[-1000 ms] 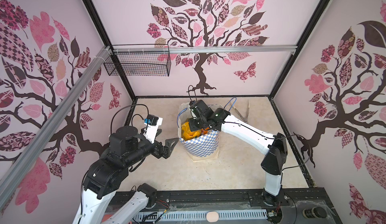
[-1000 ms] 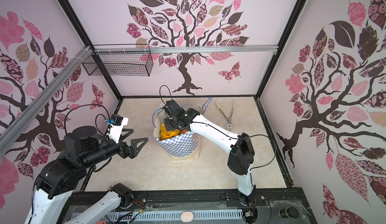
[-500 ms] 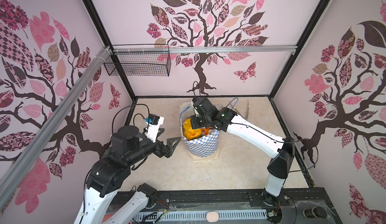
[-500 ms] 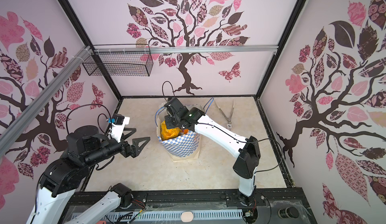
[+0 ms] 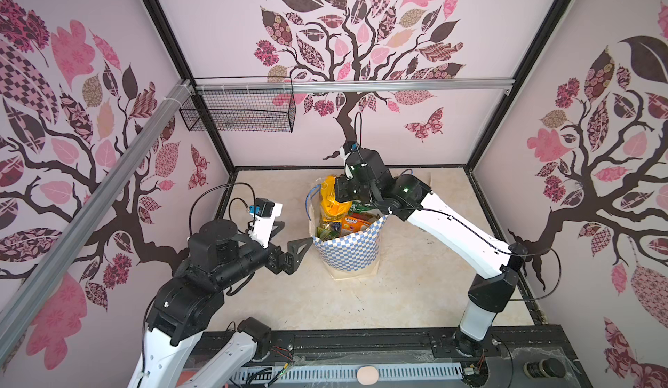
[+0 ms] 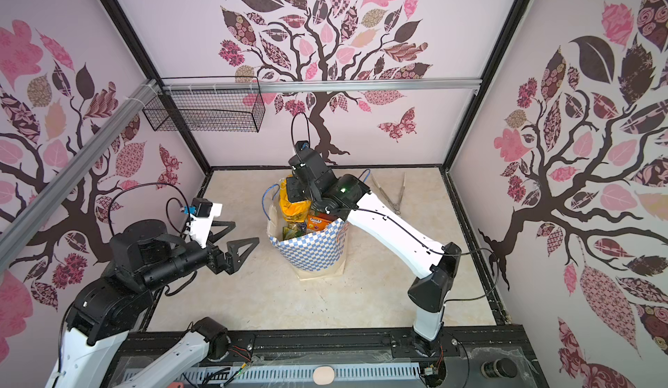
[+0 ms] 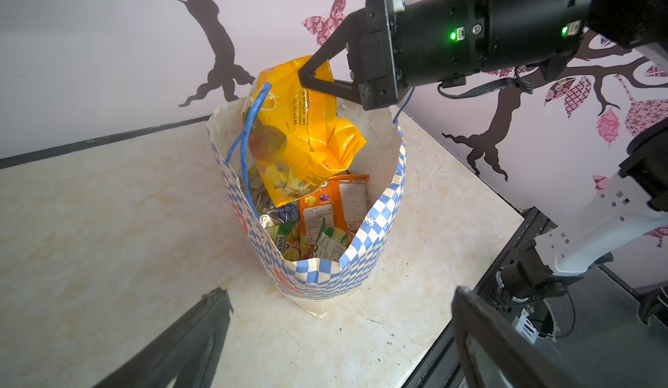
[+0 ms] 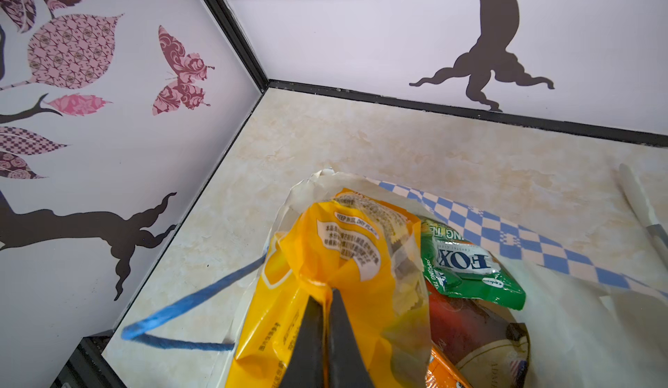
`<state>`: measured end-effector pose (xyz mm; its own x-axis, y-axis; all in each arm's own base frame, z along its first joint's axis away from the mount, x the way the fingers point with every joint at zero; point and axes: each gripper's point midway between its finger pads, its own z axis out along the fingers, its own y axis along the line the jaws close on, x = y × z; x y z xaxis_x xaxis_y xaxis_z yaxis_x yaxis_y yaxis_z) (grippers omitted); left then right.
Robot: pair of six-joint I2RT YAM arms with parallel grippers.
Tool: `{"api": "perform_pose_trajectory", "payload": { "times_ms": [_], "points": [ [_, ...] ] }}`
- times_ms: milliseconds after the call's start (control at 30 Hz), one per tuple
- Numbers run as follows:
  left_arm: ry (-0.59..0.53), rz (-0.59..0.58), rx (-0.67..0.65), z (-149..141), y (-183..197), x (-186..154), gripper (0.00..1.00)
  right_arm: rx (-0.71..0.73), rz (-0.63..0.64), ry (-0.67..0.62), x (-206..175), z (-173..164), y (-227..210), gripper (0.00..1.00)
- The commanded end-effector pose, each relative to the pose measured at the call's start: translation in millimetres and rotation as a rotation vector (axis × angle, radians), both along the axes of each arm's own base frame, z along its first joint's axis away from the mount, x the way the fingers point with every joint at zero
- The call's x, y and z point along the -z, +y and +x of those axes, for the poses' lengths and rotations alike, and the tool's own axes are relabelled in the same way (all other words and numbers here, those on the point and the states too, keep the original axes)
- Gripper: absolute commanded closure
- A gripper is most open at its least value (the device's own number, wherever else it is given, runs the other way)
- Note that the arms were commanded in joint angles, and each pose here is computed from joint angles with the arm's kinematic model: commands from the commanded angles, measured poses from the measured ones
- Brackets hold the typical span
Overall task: Take the snacks out of the paper bag
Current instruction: Pick up the snack from the paper bag.
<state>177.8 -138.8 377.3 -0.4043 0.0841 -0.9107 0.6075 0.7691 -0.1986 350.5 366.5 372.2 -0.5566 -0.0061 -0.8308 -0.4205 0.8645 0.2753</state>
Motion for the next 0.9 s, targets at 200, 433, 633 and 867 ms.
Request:
{"api": "perform_pose_trajectory", "payload": {
  "times_ms": [200, 433, 633, 867],
  "points": [
    [-0.021, -0.068, 0.131, -14.1, -18.7, -10.7, 0.03, 0.026, 0.186, -0.213, -124.8, -15.4, -28.8, 1.0],
    [-0.035, -0.11, 0.257, -27.6, -34.6, -19.8, 0.03, 0.035, 0.267, -0.305, -181.6, -37.1, -58.8, 1.0],
    [-0.033, -0.112, 0.317, -30.8, -44.8, -23.9, 0.02, 0.125, 0.28, -0.397, -221.7, -57.5, -110.2, 1.0],
    [-0.026, -0.113, 0.379, -31.6, -57.3, -26.3, 0.02, 0.279, 0.239, -0.442, -235.8, -84.6, -182.9, 1.0]
  ]
}}
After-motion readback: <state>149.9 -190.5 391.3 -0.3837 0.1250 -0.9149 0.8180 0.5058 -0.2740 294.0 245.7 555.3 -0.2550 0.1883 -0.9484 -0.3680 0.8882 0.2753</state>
